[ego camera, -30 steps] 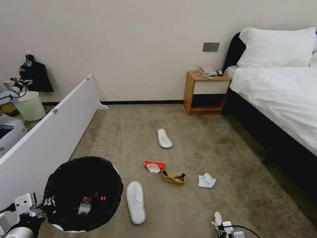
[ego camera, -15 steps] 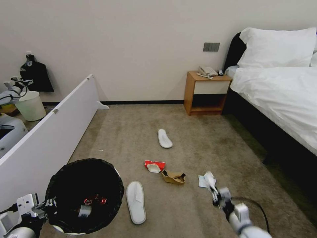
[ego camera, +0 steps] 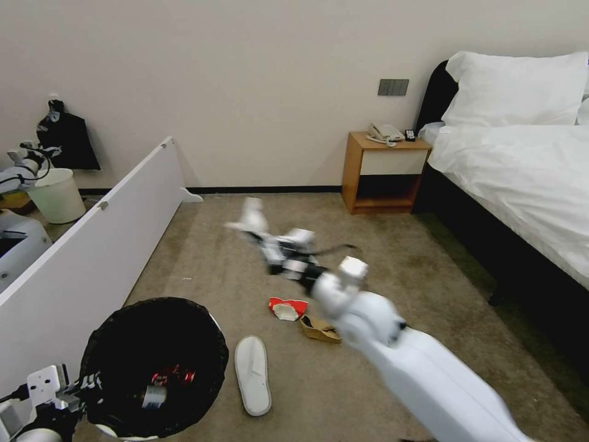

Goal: Pick up the trash bin, then pick up the garbage from the floor and place it into the trash bin.

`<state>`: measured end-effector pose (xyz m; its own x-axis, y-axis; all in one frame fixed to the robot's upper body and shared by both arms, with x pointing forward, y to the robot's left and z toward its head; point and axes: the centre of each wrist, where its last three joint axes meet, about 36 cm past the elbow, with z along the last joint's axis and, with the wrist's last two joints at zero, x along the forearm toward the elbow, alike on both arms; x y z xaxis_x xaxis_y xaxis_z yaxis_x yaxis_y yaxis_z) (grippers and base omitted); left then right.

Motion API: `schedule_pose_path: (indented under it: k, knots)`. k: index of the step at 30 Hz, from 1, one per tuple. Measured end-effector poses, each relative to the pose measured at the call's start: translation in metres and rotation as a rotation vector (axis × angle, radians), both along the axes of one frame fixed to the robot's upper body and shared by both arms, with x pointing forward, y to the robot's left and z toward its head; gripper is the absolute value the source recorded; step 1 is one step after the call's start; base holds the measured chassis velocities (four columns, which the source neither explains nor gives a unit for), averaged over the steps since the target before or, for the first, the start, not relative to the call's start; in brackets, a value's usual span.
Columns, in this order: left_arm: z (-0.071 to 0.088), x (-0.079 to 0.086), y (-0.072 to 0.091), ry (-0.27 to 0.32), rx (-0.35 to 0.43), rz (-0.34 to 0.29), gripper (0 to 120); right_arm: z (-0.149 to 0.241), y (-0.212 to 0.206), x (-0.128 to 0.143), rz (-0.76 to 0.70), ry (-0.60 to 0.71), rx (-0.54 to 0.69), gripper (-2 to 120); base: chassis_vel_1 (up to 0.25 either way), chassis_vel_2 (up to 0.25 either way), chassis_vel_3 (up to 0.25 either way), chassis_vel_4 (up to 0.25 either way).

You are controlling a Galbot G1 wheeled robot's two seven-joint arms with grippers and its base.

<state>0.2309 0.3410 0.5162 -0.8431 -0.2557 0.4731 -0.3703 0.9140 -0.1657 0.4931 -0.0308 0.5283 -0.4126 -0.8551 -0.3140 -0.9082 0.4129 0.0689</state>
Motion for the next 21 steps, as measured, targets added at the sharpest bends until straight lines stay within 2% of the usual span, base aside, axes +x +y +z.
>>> schedule_pose_path:
  k: [6,11,15,17,21]
  knots:
    - [0.003,-0.002,0.001,-0.005,0.001,0.008,2,0.002,0.046,-0.013,0.105,0.075,-0.022,0,0.0,0.0,0.0,0.0]
    - [0.004,-0.005,0.002,0.025,0.008,0.022,2,-0.007,0.076,-0.035,0.138,0.186,-0.117,0,0.0,0.0,0.0,0.0]
    - [0.01,-0.007,0.001,0.06,-0.008,0.025,2,-0.014,0.081,-0.044,0.13,0.25,-0.179,0,0.0,0.0,0.0,0.0]
    - [0.018,-0.006,0.0,0.09,-0.046,0.032,2,-0.024,0.081,-0.053,0.123,0.302,-0.242,0,0.0,0.0,0.0,0.0]
    - [0.023,-0.004,0.0,0.093,-0.046,0.037,2,-0.028,0.08,-0.06,0.122,0.338,-0.277,0,0.0,0.0,0.0,0.0]
